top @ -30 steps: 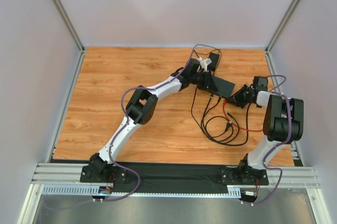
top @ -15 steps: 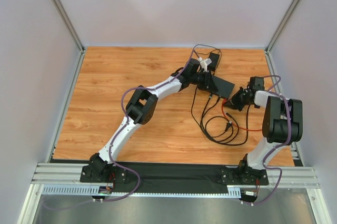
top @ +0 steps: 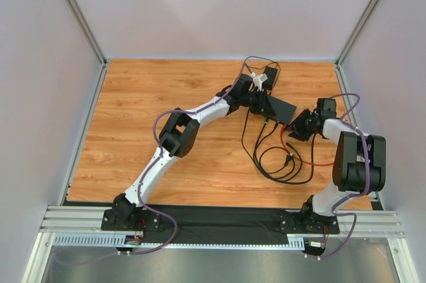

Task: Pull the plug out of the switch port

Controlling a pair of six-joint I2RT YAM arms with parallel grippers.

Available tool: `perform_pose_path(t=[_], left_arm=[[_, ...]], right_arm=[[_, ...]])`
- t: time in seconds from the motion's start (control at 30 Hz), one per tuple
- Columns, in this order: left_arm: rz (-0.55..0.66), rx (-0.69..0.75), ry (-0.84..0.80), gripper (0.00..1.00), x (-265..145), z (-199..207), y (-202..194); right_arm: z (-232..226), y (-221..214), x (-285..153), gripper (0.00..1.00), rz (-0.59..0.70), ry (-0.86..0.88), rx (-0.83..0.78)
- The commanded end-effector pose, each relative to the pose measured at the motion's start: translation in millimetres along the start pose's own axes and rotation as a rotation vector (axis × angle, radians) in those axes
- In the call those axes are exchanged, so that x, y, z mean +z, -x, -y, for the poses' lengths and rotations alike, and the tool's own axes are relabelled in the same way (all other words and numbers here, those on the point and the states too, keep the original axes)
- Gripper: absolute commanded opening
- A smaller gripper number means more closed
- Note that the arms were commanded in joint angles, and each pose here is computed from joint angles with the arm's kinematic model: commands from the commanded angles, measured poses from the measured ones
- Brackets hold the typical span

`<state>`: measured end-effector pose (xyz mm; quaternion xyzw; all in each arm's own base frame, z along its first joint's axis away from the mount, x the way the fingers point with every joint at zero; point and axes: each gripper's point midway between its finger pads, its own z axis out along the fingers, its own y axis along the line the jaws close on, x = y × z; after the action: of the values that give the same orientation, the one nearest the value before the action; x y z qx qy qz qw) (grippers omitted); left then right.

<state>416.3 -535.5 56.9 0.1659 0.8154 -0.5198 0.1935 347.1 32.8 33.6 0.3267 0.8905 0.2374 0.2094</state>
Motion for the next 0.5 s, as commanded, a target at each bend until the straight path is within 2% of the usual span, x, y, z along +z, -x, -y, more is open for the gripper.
perform_pose_path(t=[0.0, 0.13, 0.23, 0.33, 0.37, 0.47], left_arm=[[-0.036, -0.026, 0.024, 0.29, 1.6, -14.7, -14.1], [-0.032, -0.025, 0.019, 0.29, 1.1, -12.1, -12.1], [-0.033, -0.028, 0.018, 0.29, 1.2, -12.3, -12.8], [-0.036, -0.027, 0.016, 0.29, 1.1, -12.1, -13.3], [-0.038, -0.031, 0.016, 0.29, 1.4, -13.1, -14.6], [-0.035, -0.028, 0.015, 0.29, 1.1, -11.9, -13.1]], right_arm=[[-14.1, 18.1, 4.7, 0.38, 0.051, 0.038, -0.002], [-18.4, 13.5, 16.6, 0.46, 0.022, -0.041, -0.07], [-6.4, 12.5, 19.0, 0.47, 0.054, -0.211, -0.157], [-8.1, 11.5, 17.2, 0.43, 0.078, -0.339, -0.256], [4.8, 13.5, 11.3, 0.42, 0.098, -0.439, -0.283], [6.6, 10.7, 7.0, 0.37, 0.118, -0.539, -0.363]])
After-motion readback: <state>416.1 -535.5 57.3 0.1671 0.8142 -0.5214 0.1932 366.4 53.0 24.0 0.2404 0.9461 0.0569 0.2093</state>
